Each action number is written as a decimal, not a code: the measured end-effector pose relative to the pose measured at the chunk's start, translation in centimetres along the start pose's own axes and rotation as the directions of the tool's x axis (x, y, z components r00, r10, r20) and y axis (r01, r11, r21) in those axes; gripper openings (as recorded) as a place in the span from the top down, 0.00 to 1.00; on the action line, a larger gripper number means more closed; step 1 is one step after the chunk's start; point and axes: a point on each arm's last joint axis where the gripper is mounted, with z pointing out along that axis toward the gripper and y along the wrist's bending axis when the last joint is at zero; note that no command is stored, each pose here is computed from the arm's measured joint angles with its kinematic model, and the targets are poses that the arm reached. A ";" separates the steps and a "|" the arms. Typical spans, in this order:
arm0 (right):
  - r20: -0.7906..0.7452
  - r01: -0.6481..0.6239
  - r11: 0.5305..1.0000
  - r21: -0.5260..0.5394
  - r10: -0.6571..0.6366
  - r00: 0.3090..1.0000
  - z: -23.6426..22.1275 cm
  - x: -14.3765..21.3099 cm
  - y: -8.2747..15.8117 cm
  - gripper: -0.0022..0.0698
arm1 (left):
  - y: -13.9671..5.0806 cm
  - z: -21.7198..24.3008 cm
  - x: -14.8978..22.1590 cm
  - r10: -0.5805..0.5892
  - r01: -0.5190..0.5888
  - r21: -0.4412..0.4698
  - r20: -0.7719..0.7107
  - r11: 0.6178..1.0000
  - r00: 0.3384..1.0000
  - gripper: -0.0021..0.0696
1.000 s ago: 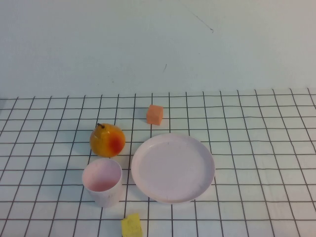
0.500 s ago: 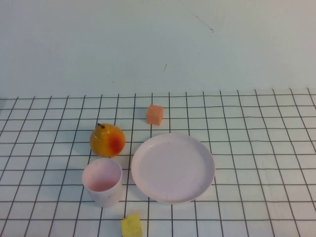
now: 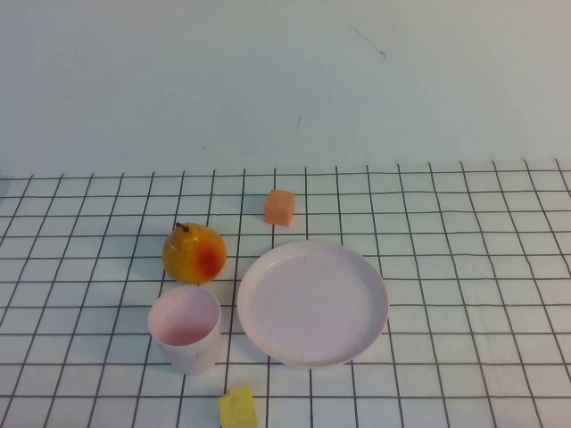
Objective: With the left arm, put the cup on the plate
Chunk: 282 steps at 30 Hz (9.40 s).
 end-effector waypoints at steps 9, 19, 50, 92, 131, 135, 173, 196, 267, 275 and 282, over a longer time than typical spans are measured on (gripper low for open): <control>0.000 0.000 1.000 0.000 0.000 1.000 0.0 0.0 0.0 0.98 | 0.0 0.0 0.0 0.000 0.000 0.000 0.000 1.000 1.000 0.97; 0.000 0.000 1.000 0.000 0.000 1.000 0.0 0.0 0.0 0.98 | 0.0 0.0 0.0 0.000 0.000 0.000 0.000 1.000 1.000 0.97; 0.000 0.000 1.000 0.000 0.000 1.000 0.0 0.0 0.0 0.98 | -0.8 -5.1 -8.0 -0.527 0.160 0.510 0.746 0.845 0.407 0.97; 0.000 0.000 1.000 0.000 0.000 1.000 0.0 0.0 0.0 0.98 | -6.0 5.7 -18.5 -0.006 0.155 0.237 -0.532 0.959 0.847 0.97; 0.000 0.000 1.000 0.000 0.000 1.000 0.0 0.0 0.0 0.98 | -12.3 23.4 -10.9 0.202 0.019 0.247 -0.829 0.969 0.521 0.45; 0.000 0.007 1.000 0.000 -0.007 1.000 0.0 0.0 0.0 0.98 | -12.6 24.3 -9.7 0.216 -0.011 0.238 -0.857 0.971 0.467 0.46; 0.000 0.000 1.000 0.000 0.000 1.000 0.0 0.0 0.0 0.98 | -23.6 22.1 -15.3 0.473 -0.069 0.541 -0.658 0.838 0.586 0.96; 0.000 0.000 1.000 0.000 0.000 1.000 0.0 0.0 0.0 0.98 | -25.7 27.3 -10.7 0.502 -0.104 0.521 -0.721 0.847 0.478 0.71; 0.000 0.000 1.000 0.000 0.000 1.000 0.0 0.0 0.0 0.98 | -9.9 -5.2 -15.5 0.372 0.079 0.679 -0.491 0.730 0.787 0.97; 0.000 0.000 1.000 0.000 0.000 1.000 0.0 0.0 0.0 0.98 | -8.8 -6.7 -15.8 0.328 0.063 0.675 -0.435 0.735 0.839 0.97; 0.000 0.000 1.000 0.000 0.000 1.000 0.0 0.0 0.0 0.98 | -6.0 -9.4 -16.7 0.213 -0.118 0.582 -0.098 0.804 0.972 0.97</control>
